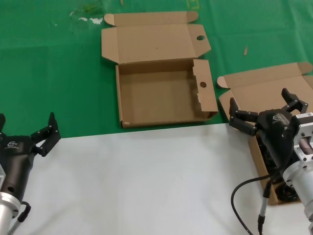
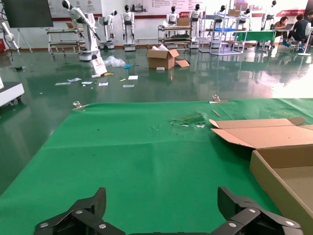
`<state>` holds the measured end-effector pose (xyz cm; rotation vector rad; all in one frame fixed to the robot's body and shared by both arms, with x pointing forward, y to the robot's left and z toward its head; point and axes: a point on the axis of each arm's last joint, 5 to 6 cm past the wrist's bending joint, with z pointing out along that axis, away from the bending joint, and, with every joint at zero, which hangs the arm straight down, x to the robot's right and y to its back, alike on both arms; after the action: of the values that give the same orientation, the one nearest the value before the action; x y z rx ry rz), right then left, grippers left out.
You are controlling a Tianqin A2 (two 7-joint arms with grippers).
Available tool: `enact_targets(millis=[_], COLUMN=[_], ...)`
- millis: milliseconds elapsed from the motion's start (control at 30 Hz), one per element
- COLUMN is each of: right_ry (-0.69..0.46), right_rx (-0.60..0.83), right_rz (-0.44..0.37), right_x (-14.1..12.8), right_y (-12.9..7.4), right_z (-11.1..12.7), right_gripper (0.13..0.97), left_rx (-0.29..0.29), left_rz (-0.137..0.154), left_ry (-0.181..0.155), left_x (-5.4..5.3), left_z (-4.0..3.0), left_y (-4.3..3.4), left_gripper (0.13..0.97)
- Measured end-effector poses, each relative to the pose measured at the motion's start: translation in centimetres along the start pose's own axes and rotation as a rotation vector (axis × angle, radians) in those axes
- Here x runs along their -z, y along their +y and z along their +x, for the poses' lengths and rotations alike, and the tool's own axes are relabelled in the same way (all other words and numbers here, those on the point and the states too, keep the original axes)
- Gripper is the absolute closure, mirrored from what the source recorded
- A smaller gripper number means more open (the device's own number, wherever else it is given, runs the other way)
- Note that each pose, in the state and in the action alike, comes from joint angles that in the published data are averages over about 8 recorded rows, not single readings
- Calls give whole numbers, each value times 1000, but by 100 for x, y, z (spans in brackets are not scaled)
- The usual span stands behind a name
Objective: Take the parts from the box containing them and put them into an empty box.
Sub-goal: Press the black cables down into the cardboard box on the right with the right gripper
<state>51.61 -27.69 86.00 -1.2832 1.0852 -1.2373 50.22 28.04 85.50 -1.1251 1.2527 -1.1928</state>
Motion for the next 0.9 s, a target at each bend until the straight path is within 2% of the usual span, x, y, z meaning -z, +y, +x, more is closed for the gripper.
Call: enact_targets(millis=[167, 433, 500, 567, 833, 900], right_ry=[-2, -12, -18, -28, -114, -149], right_rx=[1, 24, 40, 62, 224, 276], right_rz=[8, 27, 29, 31, 13, -5], right_x=[-10, -47, -51, -50, 9, 39], right_y=[-14, -61, -76, -98, -279, -336], right_z=[-68, -221, -228, -221, -45, 16], right_gripper=[130, 130, 130, 130, 130, 130], left_rx=[0, 0, 0, 0, 0, 0], left_rz=[0, 0, 0, 0, 0, 0], left_ry=[0, 0, 0, 0, 0, 0], left_x=[0, 0, 0, 0, 0, 0], left_z=[0, 0, 0, 0, 0, 0], left_y=[0, 0, 0, 0, 0, 0], left_gripper=[336, 533, 533, 533, 737, 755])
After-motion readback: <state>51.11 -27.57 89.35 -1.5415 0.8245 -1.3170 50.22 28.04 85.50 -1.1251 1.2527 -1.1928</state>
